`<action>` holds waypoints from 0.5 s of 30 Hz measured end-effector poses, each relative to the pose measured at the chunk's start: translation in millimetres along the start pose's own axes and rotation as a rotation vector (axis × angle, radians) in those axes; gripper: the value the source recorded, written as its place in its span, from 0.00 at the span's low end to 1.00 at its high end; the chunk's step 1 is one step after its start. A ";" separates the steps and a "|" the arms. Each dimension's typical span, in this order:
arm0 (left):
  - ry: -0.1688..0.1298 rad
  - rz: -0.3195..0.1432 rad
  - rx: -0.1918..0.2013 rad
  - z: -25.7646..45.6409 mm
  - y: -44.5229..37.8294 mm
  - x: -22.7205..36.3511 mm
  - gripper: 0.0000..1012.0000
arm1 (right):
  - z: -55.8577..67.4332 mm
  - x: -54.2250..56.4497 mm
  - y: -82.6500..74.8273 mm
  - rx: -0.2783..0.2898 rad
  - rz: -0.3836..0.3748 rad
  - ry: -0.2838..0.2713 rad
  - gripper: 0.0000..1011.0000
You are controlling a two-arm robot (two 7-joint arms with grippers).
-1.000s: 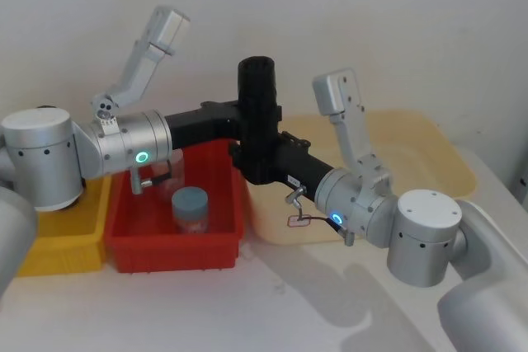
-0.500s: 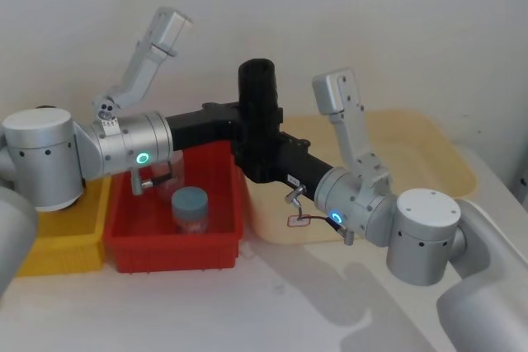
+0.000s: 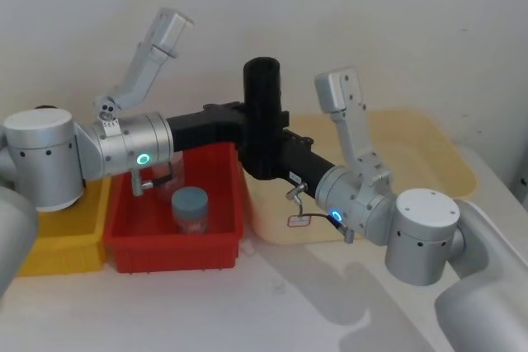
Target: Pick up the garbage bag with the one hand and transfer it to the other hand.
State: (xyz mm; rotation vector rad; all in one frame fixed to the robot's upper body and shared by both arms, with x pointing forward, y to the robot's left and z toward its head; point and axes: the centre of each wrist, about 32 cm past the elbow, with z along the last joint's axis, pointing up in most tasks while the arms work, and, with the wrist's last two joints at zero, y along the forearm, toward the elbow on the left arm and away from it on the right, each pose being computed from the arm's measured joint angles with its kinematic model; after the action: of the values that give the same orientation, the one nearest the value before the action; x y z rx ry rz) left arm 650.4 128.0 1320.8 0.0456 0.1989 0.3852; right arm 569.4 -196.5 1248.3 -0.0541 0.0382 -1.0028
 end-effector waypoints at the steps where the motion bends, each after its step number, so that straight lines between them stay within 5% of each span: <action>1: 0.000 0.000 0.000 0.0 0.0 0.0 0.68 | -0.3 0.1 0.3 0.002 -0.009 0.000 0.56; 11: -0.008 0.017 -0.002 3.3 7.0 -0.7 0.97 | -0.4 6.5 3.8 0.027 -0.074 -0.005 0.56; 15: -0.021 0.034 -0.008 5.8 13.0 -1.9 0.99 | 0.8 11.5 3.9 0.036 -0.092 -0.007 0.56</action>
State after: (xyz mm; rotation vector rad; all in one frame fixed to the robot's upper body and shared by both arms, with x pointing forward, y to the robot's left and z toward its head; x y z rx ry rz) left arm 645.1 139.2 1327.9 0.0452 0.1758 0.4191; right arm 578.9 -204.1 1248.8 -0.0269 0.0114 -1.0945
